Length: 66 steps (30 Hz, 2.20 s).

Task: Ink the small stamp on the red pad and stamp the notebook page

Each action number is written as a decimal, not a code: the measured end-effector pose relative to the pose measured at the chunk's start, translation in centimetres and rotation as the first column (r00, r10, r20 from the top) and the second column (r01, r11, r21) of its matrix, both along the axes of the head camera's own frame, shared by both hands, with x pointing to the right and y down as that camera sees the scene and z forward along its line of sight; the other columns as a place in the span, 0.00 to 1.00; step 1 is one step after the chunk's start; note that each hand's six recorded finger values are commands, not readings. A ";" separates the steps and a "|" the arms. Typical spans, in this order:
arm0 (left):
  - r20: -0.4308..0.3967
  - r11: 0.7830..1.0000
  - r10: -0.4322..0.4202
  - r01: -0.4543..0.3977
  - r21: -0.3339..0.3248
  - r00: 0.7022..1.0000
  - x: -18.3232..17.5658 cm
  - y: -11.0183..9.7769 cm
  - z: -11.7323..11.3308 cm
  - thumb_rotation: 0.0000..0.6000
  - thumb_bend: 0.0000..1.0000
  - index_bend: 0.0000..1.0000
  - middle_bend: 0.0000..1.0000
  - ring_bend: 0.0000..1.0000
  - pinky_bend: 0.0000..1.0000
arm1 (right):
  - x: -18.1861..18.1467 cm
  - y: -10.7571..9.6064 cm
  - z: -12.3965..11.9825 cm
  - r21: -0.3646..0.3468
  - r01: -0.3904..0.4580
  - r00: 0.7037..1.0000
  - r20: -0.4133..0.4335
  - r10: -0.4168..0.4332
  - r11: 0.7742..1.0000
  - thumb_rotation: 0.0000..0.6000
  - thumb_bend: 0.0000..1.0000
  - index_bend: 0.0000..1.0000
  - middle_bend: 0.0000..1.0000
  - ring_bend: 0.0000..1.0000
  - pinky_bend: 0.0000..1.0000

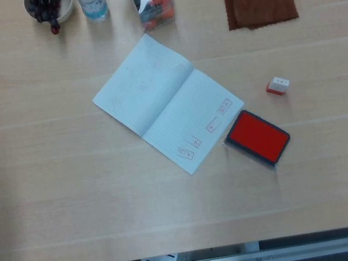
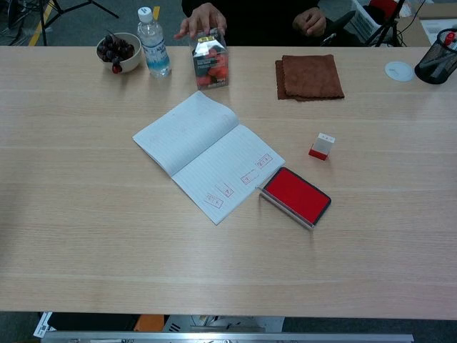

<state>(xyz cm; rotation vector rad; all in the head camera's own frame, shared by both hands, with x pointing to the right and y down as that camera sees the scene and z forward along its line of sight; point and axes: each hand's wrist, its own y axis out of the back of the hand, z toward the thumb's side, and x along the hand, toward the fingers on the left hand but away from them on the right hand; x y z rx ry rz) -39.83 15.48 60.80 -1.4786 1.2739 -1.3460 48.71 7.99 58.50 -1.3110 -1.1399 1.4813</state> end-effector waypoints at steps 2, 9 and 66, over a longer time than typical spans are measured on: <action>-0.001 1.000 0.000 0.000 -0.002 1.000 0.0 0.0 0.0 1.00 0.27 0.04 0.05 0.03 0.06 | -0.1 0.0 0.0 -0.001 0.002 1.000 0.000 -0.002 1.000 1.00 0.37 0.55 0.45 0.33 0.29; -0.006 1.000 -0.004 0.004 -0.004 1.000 -0.2 0.1 0.0 1.00 0.27 0.04 0.05 0.03 0.06 | -0.5 -0.3 0.0 -0.001 0.014 1.000 -0.001 -0.014 1.000 1.00 0.37 0.55 0.45 0.33 0.29; -0.021 0.996 0.053 -0.054 -0.068 0.998 0.2 0.8 0.6 1.00 0.27 0.04 0.05 0.03 0.06 | -20.2 -8.7 16.4 -0.299 0.171 0.975 -0.086 -0.205 0.939 1.00 0.23 0.48 0.40 0.27 0.29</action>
